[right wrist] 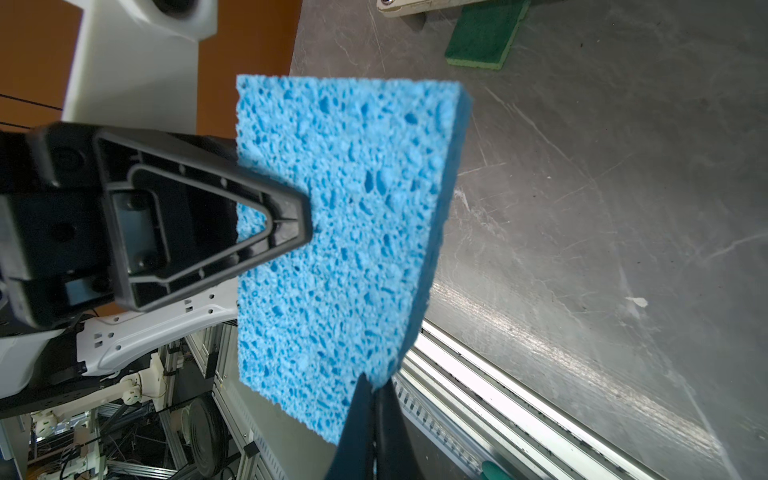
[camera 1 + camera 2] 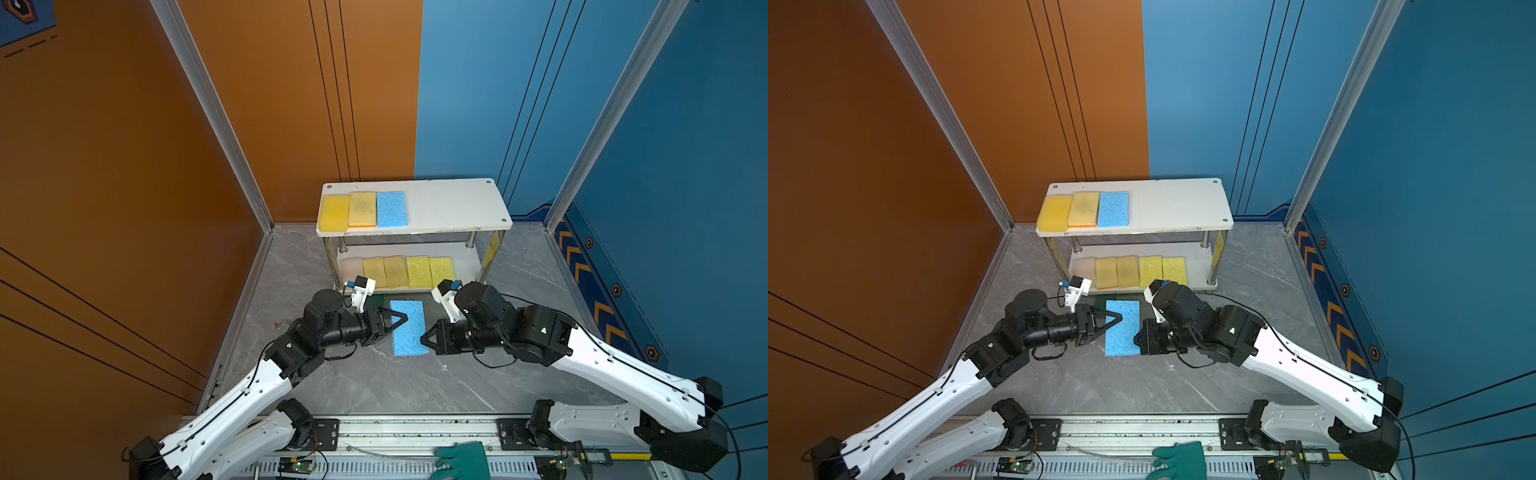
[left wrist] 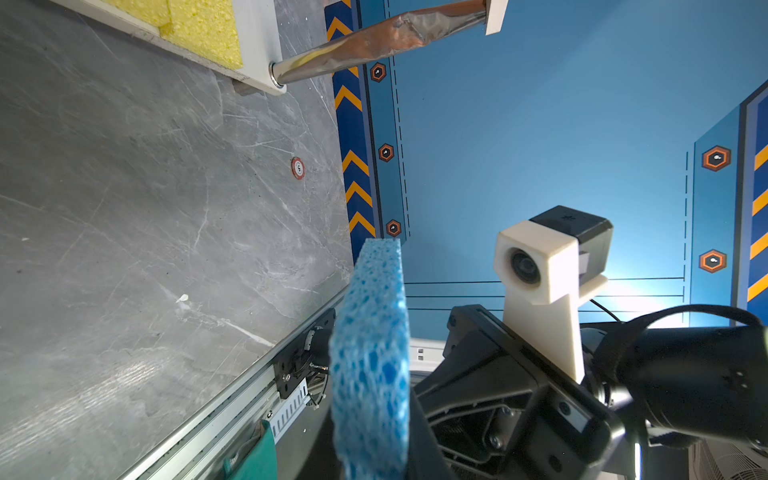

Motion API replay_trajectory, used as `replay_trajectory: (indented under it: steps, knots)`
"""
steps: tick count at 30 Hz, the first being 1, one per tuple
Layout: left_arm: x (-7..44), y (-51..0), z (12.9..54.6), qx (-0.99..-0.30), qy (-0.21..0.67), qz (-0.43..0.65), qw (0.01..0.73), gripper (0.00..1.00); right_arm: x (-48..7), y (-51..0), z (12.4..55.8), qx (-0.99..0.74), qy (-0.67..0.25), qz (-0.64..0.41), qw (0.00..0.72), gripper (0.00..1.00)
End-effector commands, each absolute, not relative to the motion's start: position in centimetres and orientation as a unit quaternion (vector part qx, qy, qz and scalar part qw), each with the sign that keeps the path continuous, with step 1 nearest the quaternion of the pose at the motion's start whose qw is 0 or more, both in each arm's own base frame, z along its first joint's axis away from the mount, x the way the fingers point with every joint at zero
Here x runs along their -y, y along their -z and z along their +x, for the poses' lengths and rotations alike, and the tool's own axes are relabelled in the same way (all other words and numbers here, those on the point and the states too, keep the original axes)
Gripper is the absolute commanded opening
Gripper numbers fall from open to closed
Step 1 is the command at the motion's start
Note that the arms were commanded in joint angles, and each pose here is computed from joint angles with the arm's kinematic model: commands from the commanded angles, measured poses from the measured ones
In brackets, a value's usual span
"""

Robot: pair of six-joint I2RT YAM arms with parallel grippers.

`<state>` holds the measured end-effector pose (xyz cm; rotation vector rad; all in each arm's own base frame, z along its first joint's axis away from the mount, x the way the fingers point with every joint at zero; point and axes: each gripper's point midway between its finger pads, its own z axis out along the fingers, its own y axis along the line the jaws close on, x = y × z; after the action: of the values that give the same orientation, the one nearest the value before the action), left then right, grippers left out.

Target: Place and organize the cleaning sponges onto the shelf

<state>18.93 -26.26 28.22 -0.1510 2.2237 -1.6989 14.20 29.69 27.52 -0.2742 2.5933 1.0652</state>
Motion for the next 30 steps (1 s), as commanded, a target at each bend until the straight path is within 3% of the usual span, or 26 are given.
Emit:
replay_trajectory:
  steps: [1, 7, 11, 16, 24, 30]
  knots:
    - [26.7, -30.3, 19.4, -0.765, 0.614, -0.039, 0.190, 0.16, -29.3, -29.9, 14.6, -0.894, -0.395, -0.083, 0.193, 0.00]
    - [26.8, -31.9, 19.9, -0.753, 0.625, -0.040, 0.201, 0.15, -29.0, -31.0, 15.2, -0.888, -0.409, -0.071, 0.199, 0.44]
    - [26.3, -33.1, 20.4, -0.737, 0.640, -0.056, 0.210, 0.15, -28.2, -32.9, 16.0, -0.877, -0.426, -0.057, 0.216, 0.61]
    - [25.3, -35.7, 21.1, -0.704, 0.668, -0.076, 0.230, 0.16, -27.4, -35.3, 16.7, -0.853, -0.468, -0.031, 0.229, 0.69]
    - [24.6, -39.4, 21.2, -0.665, 0.698, -0.086, 0.249, 0.16, -29.2, -38.8, 16.3, -0.791, -0.575, -0.038, 0.206, 0.72]
    - [24.2, -40.8, 21.4, -0.648, 0.710, -0.094, 0.259, 0.16, -30.0, -39.6, 15.8, -0.782, -0.589, -0.052, 0.195, 0.72]
